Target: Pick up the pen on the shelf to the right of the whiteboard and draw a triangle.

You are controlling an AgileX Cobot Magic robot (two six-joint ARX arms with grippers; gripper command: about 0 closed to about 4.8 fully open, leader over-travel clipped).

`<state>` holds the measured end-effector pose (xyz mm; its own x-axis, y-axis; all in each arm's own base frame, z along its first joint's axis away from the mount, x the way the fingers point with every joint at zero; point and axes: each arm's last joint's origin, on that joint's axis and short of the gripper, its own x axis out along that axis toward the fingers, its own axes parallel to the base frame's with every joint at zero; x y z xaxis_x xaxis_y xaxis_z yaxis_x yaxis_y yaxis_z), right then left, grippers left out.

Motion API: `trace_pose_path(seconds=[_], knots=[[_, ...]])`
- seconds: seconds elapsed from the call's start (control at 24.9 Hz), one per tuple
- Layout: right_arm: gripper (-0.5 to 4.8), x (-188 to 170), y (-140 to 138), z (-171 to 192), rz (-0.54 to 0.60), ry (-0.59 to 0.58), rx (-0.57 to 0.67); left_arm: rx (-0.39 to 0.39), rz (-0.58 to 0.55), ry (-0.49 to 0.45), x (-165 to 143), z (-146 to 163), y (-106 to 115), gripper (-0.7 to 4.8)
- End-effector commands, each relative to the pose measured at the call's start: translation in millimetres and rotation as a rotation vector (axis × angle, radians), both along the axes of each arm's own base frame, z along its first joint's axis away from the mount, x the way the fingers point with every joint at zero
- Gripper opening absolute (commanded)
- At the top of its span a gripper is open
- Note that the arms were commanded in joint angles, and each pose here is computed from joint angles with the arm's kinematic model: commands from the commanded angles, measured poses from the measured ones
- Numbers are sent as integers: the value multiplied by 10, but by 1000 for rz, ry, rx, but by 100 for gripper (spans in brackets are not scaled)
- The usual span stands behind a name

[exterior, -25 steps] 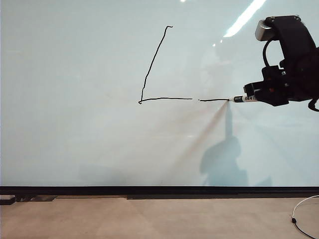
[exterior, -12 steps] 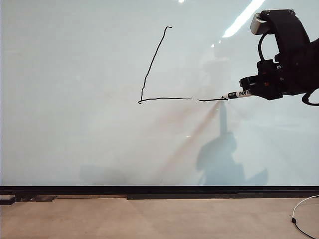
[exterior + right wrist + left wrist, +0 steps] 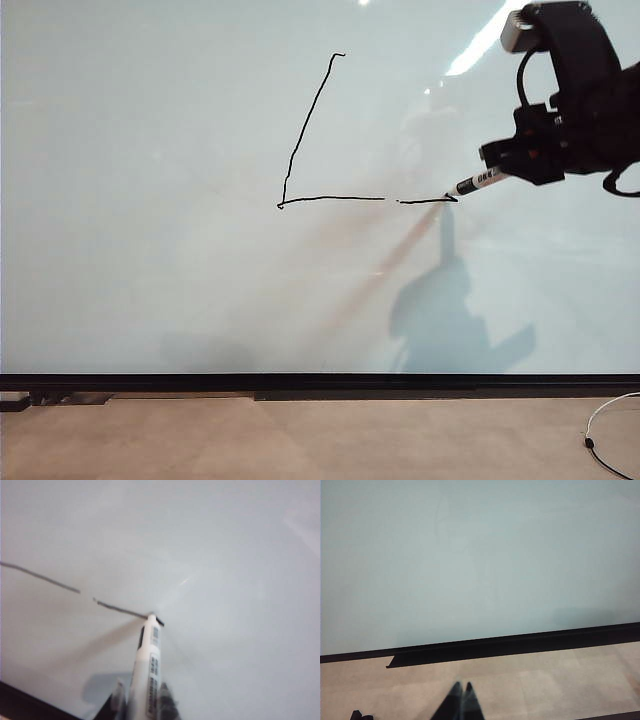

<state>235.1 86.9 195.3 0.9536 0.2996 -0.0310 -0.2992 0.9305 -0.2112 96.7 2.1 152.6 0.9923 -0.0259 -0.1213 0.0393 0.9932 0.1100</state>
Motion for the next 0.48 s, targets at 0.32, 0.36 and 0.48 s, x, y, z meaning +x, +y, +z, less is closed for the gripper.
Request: trace_pose_path(seconds=[0.32,0.36,0.48], knots=[[-7,5,9,126,2,-76,26,1,-1,-10,-1,18,-1,-5],[-7,1,20,126,6,-76,26,1,-1,-10,-1,18,-1,-5],[-7,-16,65,129,25,-80,24,1,-1,-10,-1,18,-1,-5]])
